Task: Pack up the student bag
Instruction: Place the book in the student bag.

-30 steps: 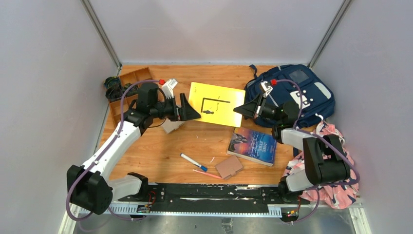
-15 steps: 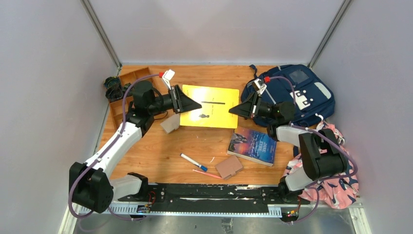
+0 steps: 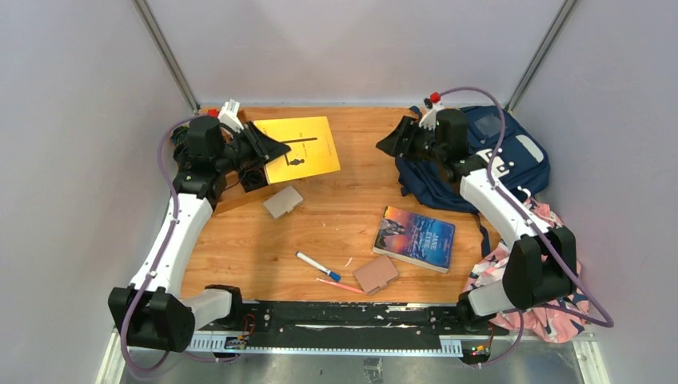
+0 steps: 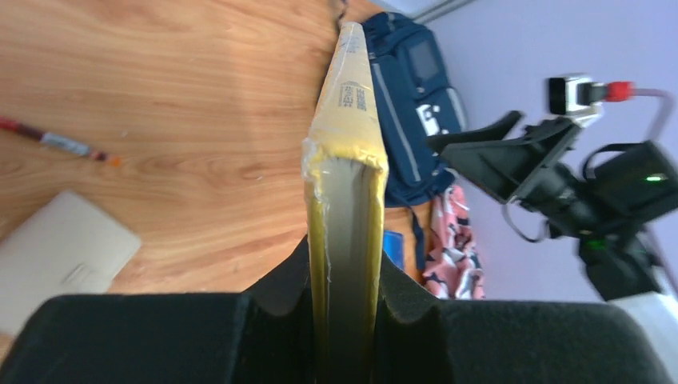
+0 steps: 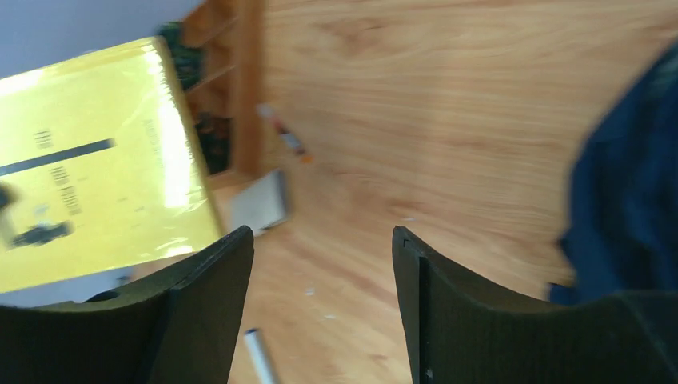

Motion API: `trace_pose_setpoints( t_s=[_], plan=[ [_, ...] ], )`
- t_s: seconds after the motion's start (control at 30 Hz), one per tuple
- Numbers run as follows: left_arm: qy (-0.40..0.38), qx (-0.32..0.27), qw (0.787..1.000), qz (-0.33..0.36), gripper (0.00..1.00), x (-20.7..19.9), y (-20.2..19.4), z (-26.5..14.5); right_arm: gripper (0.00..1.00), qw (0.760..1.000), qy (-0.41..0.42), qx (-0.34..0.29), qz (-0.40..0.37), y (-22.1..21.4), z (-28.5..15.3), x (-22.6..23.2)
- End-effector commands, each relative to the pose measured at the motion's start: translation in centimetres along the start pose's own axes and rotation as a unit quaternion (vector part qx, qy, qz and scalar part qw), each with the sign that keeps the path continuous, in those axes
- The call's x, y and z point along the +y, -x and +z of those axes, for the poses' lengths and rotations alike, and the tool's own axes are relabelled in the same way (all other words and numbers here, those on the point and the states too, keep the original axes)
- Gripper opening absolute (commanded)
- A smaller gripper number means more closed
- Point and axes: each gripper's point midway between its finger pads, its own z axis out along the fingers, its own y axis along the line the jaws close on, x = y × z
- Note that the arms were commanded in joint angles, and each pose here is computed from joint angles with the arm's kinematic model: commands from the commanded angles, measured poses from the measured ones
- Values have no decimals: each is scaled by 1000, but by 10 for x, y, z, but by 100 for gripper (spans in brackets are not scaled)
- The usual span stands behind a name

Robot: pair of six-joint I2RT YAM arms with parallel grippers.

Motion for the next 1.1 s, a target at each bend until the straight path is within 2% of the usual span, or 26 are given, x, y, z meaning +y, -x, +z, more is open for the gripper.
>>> trace_pose_setpoints(
  t_s=[0.0,0.17,0.27,0.4,0.63,0.83,0.93,1.03,1.07],
  plan=[
    [45,-10,998,35,0,7,-1,-16,66,922,-339,112,-149,-29,-59,-119],
    [10,-8,999,39,0,4,-11,-14,61,872,-419,164,-190,-27,-59,-162],
    [0,1,999,39,0,6,-18,-13,58,861,-430,200,-181,-29,-56,-180],
    [-8,11,998,57,0,6,-24,-14,58,859,-434,216,-166,-29,-50,-199],
    [-8,9,997,70,0,6,-24,-16,51,878,-408,215,-126,-23,-34,-208],
    [-18,14,998,62,0,6,-26,-13,50,883,-395,227,-112,-31,-19,-220],
    [-15,14,998,61,0,8,-28,-13,52,891,-373,239,-101,-40,-11,-218],
    [-16,18,998,54,0,10,-31,-12,59,891,-372,241,-98,-44,-9,-221],
    [-18,20,998,49,0,10,-32,-11,57,889,-375,242,-98,-45,-9,-223]
  ],
)
